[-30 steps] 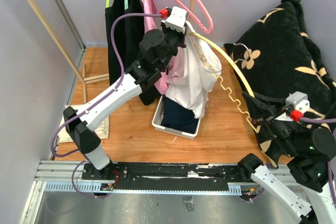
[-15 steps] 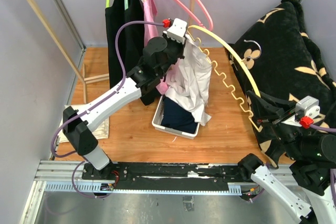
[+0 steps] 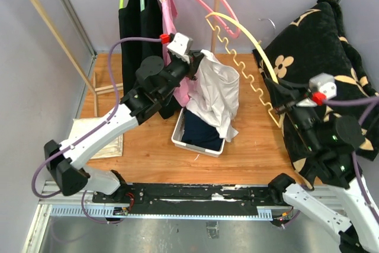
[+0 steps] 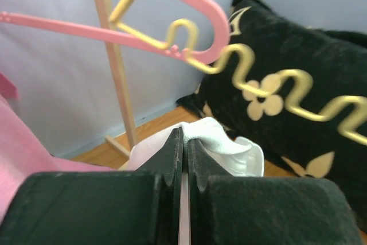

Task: Remove the t-shirt from the hanger
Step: Place the hanger on the clothesline.

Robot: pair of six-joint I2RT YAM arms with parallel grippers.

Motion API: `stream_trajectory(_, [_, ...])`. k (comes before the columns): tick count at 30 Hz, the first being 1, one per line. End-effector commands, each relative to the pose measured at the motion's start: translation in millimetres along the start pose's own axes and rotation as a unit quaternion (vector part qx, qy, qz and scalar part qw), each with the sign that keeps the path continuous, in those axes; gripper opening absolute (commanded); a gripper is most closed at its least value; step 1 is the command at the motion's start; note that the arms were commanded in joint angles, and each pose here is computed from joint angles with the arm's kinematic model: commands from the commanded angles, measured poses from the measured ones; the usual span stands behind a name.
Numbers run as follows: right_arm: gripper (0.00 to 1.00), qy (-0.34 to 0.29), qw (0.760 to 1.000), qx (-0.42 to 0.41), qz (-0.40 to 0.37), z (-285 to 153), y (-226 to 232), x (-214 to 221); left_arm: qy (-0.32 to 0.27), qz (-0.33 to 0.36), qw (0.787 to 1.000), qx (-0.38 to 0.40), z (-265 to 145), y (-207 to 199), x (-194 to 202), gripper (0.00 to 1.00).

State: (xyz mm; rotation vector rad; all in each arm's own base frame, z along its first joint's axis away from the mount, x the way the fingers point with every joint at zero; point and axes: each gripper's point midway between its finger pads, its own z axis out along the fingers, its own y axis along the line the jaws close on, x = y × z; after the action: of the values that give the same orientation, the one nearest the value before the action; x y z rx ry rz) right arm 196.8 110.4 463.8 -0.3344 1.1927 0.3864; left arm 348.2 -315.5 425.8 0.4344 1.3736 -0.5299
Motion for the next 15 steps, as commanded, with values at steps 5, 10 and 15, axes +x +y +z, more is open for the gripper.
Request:
stream_trajectory(5, [0.01, -0.036, 0.999, -0.012, -0.010, 84.3, 10.9, -41.8, -0.066, -0.055, 0.994, 0.072, -50.9, -30.5, -38.8, 0.00])
stream_trajectory(10, [0.01, -0.038, 0.999, -0.024, -0.016, 132.2, 19.7, -50.5, -0.055, -0.068, 0.994, 0.069, -68.5, -30.0, -15.0, 0.00])
stream_trajectory(15, [0.01, -0.043, 0.998, -0.029, -0.022, 175.5, 25.8, -52.6, -0.052, -0.079, 0.993, 0.074, -88.4, -30.1, -1.4, 0.01])
